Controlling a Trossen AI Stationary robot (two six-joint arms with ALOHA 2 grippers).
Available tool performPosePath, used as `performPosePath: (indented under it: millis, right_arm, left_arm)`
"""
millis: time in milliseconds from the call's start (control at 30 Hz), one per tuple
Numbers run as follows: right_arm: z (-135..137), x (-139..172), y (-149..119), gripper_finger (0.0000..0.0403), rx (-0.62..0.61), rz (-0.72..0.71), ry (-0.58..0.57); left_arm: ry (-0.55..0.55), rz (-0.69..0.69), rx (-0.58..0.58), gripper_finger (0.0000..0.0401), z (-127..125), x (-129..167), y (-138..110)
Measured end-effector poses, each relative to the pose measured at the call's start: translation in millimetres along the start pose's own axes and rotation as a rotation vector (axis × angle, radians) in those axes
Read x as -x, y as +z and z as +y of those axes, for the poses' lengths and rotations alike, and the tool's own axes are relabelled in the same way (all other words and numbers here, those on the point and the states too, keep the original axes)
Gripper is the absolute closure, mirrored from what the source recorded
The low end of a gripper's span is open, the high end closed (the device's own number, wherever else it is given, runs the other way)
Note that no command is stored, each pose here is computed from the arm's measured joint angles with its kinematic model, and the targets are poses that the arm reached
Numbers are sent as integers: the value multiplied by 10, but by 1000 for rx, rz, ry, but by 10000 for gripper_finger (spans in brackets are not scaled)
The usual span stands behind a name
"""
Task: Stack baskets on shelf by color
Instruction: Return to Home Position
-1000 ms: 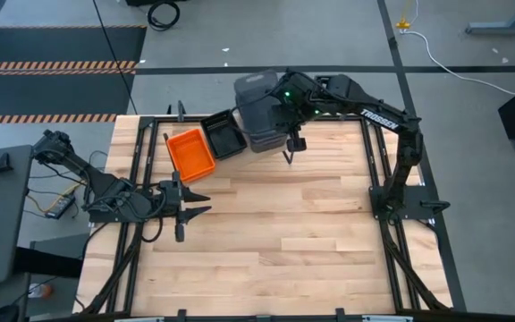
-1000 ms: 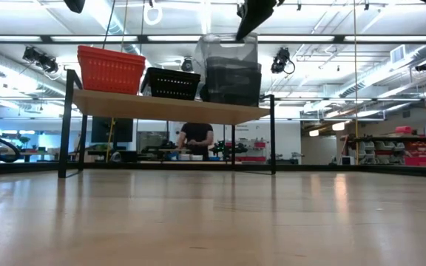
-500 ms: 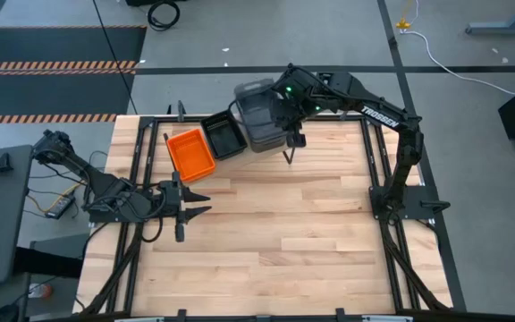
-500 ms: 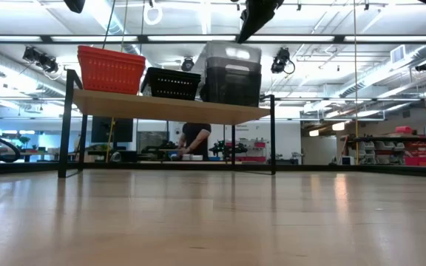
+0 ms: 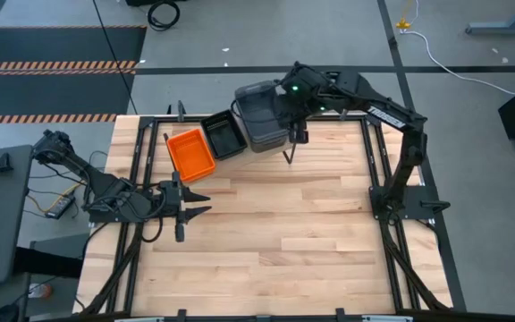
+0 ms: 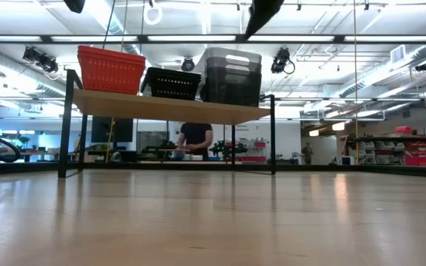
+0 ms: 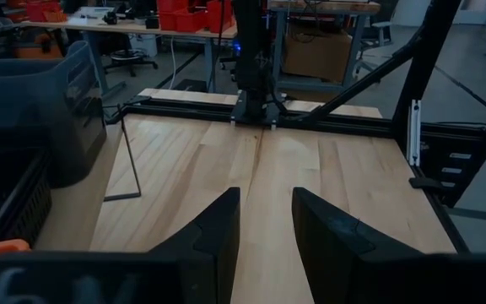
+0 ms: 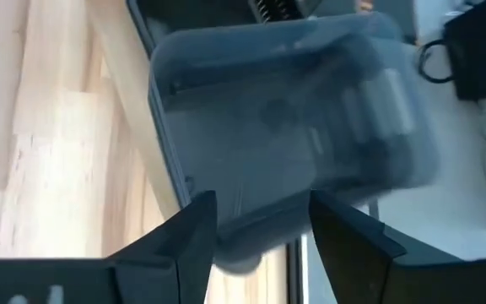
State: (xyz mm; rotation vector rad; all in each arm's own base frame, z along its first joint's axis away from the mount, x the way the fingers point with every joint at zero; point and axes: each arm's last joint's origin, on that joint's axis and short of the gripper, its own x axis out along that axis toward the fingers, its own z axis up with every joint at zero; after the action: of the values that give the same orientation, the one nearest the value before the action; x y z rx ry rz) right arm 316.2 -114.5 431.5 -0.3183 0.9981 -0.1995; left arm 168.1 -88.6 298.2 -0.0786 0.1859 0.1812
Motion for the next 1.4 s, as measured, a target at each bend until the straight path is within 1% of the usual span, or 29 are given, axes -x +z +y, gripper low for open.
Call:
performPosePath:
  millis: [67, 167, 233, 333, 433, 533, 700, 900, 1100, 1267, 1400]
  right_arm:
    - [16, 145, 3, 208, -27, -27, -22]
    - [41, 398, -31, 215, -80, -89, -24]
    - [57, 574, -84, 221, -130, -135, 5]
    - [99, 806, -189, 230, -215, -198, 79]
    - [149, 929, -317, 239, -263, -220, 86]
    - [220, 968, -467, 246, -299, -240, 84]
    - [383, 836, -766, 260, -342, -365, 62]
    - [641, 487, -1190, 274, -413, -511, 61]
    - [879, 207, -1602, 279, -469, -598, 66]
    - [1042, 86, -1897, 279, -505, -684, 82]
    - [1139, 34, -2096, 279, -512, -732, 61]
  left_arm:
    - [0, 1, -3, 284, 0, 0, -1]
    - [1, 5, -8, 284, 1, 0, -6]
    - [1, 6, -6, 284, 2, 0, -7]
    - [4, 17, -28, 284, 6, 1, -20]
    - [21, 29, -58, 284, 14, 2, -36]
    - [63, 34, -89, 284, 27, 9, -53]
    - [99, 4, -151, 284, -8, 116, -43]
    - [136, -14, -172, 284, -9, 337, -65]
    - [210, -31, -172, 284, 0, 480, -134]
    - [273, -50, -204, 284, 22, 566, -206]
    - [269, -54, -189, 292, 101, 647, -234]
